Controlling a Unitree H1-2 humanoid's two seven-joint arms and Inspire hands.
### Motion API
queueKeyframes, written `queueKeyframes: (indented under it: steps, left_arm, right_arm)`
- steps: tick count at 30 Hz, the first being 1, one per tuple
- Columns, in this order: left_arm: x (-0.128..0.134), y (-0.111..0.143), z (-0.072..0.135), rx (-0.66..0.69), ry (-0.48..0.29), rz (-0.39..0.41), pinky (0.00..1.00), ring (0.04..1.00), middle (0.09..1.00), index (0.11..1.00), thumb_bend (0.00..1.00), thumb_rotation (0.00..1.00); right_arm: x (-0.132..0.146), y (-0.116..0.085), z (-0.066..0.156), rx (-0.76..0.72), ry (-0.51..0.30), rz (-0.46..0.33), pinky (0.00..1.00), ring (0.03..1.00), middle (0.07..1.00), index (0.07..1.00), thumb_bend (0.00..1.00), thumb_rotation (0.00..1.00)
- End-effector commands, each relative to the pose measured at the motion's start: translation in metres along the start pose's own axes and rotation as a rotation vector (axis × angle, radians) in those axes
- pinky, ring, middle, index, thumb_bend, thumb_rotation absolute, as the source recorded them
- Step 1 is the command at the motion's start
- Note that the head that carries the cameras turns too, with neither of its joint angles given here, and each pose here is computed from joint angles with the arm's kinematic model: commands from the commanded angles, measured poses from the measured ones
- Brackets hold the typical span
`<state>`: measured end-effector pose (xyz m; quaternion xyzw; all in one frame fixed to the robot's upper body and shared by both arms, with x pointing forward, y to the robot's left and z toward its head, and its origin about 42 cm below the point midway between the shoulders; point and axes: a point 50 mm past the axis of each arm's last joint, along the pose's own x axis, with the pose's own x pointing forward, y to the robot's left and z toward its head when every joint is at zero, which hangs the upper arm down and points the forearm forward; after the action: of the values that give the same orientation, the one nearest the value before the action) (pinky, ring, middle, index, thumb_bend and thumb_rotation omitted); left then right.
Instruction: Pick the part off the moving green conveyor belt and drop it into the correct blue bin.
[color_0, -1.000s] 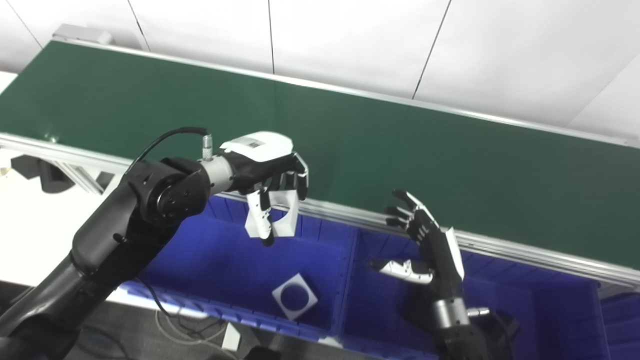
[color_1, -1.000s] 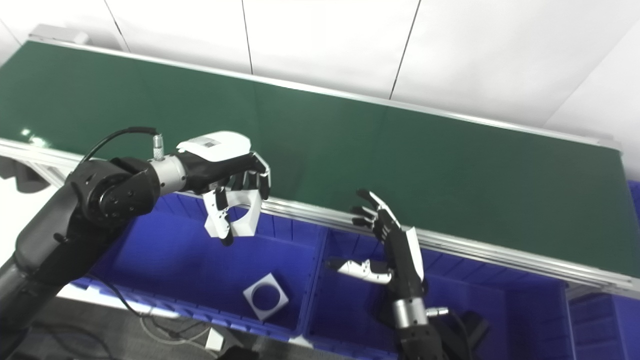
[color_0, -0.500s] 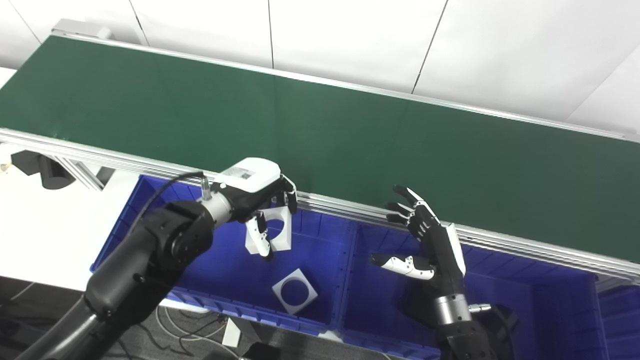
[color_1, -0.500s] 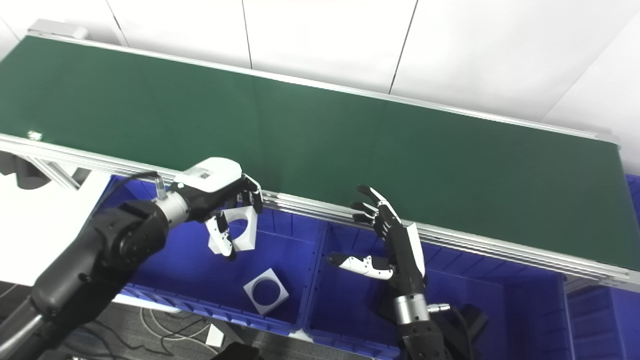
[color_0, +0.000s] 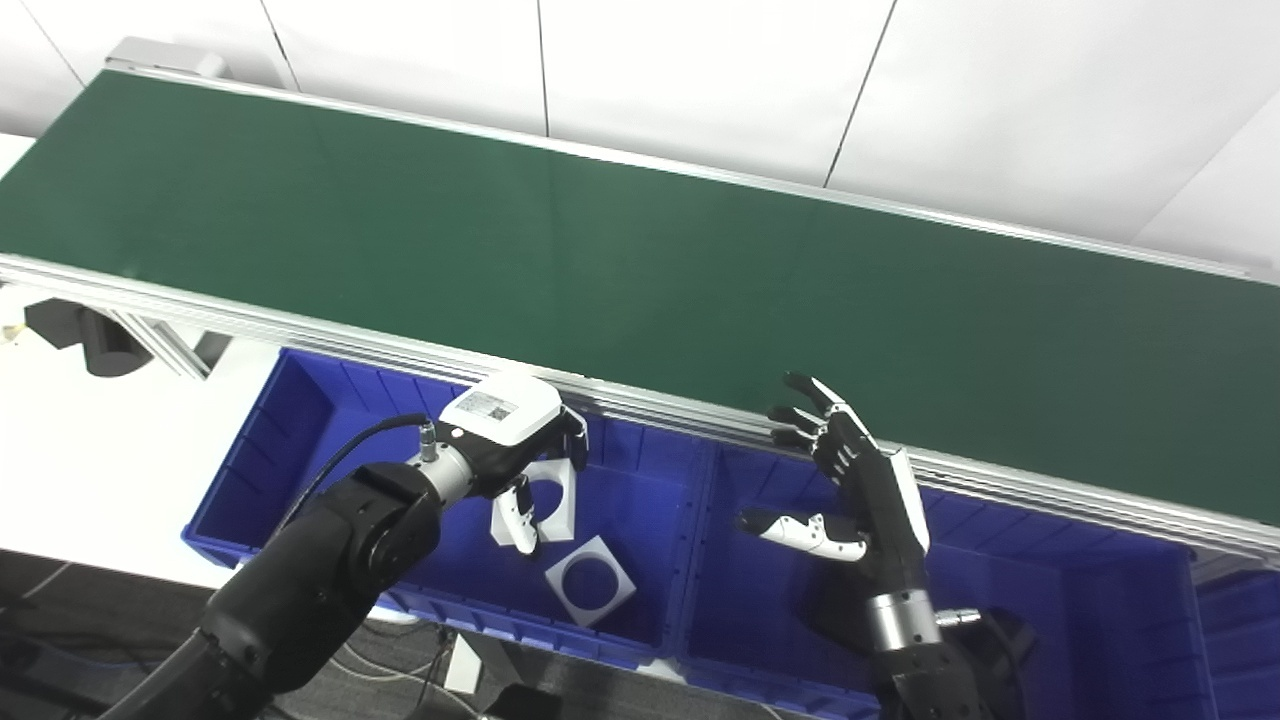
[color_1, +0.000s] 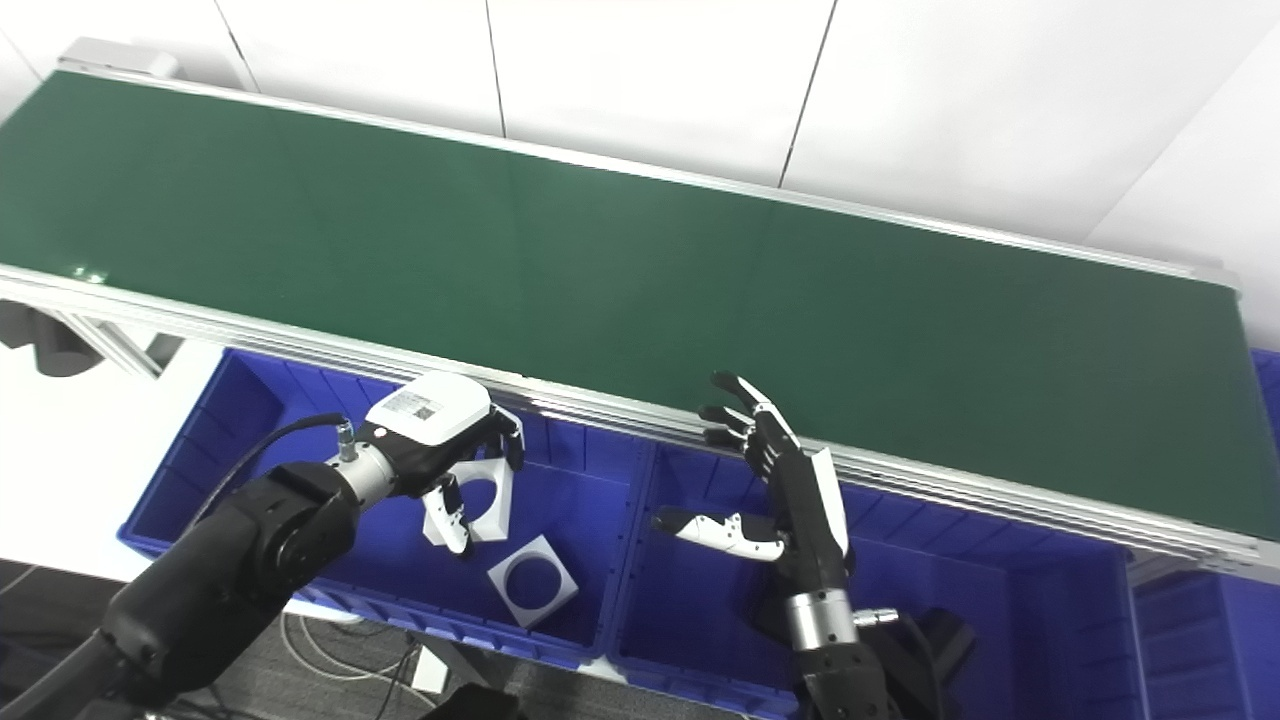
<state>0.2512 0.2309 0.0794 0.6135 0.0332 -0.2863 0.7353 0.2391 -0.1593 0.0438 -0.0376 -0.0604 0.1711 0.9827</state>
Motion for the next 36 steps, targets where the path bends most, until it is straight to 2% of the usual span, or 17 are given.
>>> queueKeyframes:
  steps: [1, 10, 11, 12, 13, 14, 16, 20, 26, 29, 31, 36]
  left_arm:
    - [0.003, 0.017, 0.001, 0.016, -0.019, 0.061, 0.33, 0.386, 0.48, 0.546, 0.5, 0.0]
    - [0.001, 0.02, 0.002, 0.019, -0.017, 0.034, 0.35, 0.383, 0.48, 0.558, 0.49, 0.0]
    - [0.0, 0.02, 0.002, 0.017, -0.019, 0.026, 0.37, 0.397, 0.499, 0.54, 0.5, 0.0]
    - [0.0, 0.021, 0.002, 0.014, -0.021, 0.016, 0.39, 0.465, 0.499, 0.509, 0.51, 0.0]
    - [0.0, 0.022, 0.003, 0.013, -0.021, 0.002, 0.41, 0.499, 0.553, 0.501, 0.52, 0.03]
    - [0.0, 0.023, 0.003, 0.013, -0.017, -0.015, 0.43, 0.551, 0.631, 0.587, 0.84, 0.02]
    - [-0.001, 0.027, 0.006, 0.017, -0.009, -0.051, 0.46, 0.605, 0.702, 0.665, 0.97, 0.06]
    - [-0.002, 0.031, 0.008, 0.012, -0.012, -0.09, 0.5, 0.661, 0.746, 0.713, 1.0, 0.11]
    - [-0.005, 0.034, 0.009, -0.027, -0.017, -0.132, 0.5, 0.68, 0.775, 0.752, 1.0, 0.19]
    - [-0.005, 0.036, 0.01, -0.032, -0.019, -0.15, 0.53, 0.712, 0.799, 0.794, 1.0, 0.25]
    - [-0.006, 0.038, 0.012, -0.026, -0.032, -0.157, 0.55, 0.729, 0.807, 0.815, 1.0, 0.3]
    - [-0.011, 0.047, 0.021, -0.07, -0.089, -0.158, 0.58, 0.74, 0.806, 0.814, 1.0, 0.35]
  right_arm:
    - [0.009, 0.002, 0.013, 0.005, -0.059, -0.009, 0.71, 0.78, 0.902, 0.843, 1.0, 0.31]
    - [0.009, 0.002, 0.012, 0.003, -0.06, -0.009, 0.7, 0.78, 0.902, 0.841, 1.0, 0.32]
    - [0.008, 0.002, 0.011, 0.002, -0.059, -0.01, 0.7, 0.78, 0.901, 0.841, 1.0, 0.32]
    - [0.008, 0.002, 0.011, 0.002, -0.059, -0.01, 0.7, 0.779, 0.9, 0.841, 1.0, 0.32]
    - [0.008, 0.002, 0.011, 0.002, -0.058, -0.011, 0.7, 0.779, 0.9, 0.841, 1.0, 0.32]
    - [0.008, 0.002, 0.011, 0.003, -0.058, -0.011, 0.7, 0.778, 0.898, 0.84, 1.0, 0.32]
    - [0.008, 0.002, 0.011, 0.003, -0.057, -0.012, 0.7, 0.777, 0.899, 0.84, 1.0, 0.31]
    - [0.008, 0.002, 0.011, 0.005, -0.059, -0.011, 0.7, 0.778, 0.9, 0.84, 1.0, 0.31]
    - [0.008, 0.002, 0.011, 0.006, -0.057, -0.007, 0.7, 0.775, 0.9, 0.84, 1.0, 0.31]
    - [0.007, 0.001, 0.011, 0.004, -0.056, -0.007, 0.7, 0.777, 0.902, 0.84, 0.99, 0.31]
    - [0.007, 0.001, 0.011, 0.004, -0.055, -0.007, 0.7, 0.777, 0.9, 0.839, 0.99, 0.31]
    - [0.006, 0.0, 0.01, 0.001, -0.053, -0.005, 0.71, 0.779, 0.902, 0.838, 0.99, 0.31]
